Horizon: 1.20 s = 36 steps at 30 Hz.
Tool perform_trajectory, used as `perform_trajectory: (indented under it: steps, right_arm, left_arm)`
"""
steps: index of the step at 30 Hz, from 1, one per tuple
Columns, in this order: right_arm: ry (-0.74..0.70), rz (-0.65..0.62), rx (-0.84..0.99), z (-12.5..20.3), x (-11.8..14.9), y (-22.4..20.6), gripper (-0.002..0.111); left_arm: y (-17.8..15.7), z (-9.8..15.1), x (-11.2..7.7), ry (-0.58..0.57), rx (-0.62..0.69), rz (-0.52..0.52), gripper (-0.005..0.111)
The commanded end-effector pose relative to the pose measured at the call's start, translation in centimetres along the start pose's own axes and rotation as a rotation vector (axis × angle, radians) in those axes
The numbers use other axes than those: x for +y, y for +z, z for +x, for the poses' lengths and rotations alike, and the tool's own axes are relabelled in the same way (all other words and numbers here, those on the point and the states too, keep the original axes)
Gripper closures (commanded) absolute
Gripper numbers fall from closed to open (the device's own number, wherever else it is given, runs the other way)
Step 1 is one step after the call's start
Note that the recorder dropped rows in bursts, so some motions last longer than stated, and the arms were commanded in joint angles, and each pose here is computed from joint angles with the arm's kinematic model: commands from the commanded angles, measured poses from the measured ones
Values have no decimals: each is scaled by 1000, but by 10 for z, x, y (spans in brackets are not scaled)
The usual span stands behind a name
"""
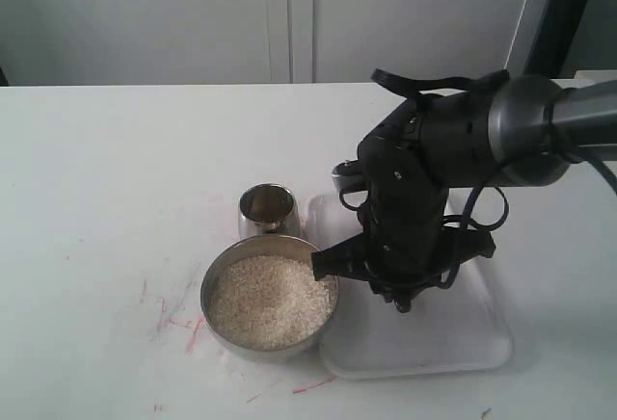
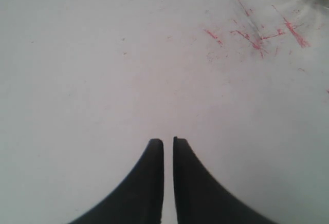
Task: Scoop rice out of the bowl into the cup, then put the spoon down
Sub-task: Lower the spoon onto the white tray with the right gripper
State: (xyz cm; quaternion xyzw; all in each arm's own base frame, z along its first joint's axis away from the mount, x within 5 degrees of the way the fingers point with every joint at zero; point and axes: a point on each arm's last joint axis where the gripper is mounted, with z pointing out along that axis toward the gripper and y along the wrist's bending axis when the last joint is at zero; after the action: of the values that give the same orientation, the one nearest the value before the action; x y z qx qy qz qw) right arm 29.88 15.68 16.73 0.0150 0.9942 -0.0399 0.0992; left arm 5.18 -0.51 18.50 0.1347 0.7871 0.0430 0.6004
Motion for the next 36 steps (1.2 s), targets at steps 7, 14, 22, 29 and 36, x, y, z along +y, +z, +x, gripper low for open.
perform_trajectory:
  steps: [7, 14, 22, 29, 36]
  right_arm:
    - [-5, 34, 40, 3, -4, 2, 108]
    - [-7, 20, 27, 1, -1, 7, 108]
    - [-13, 29, 49, 1, 2, 21, 108]
    - [-16, 20, 34, -1, 3, 21, 108]
    - [-14, 31, 50, 0, 2, 21, 101]
  left_arm:
    - [1, 7, -2, -9, 55, 21, 92]
    - [1, 7, -2, -9, 55, 21, 92]
    - [1, 7, -2, -9, 55, 21, 92]
    - [1, 7, -2, -9, 55, 21, 92]
    - [1, 7, -2, -9, 55, 21, 92]
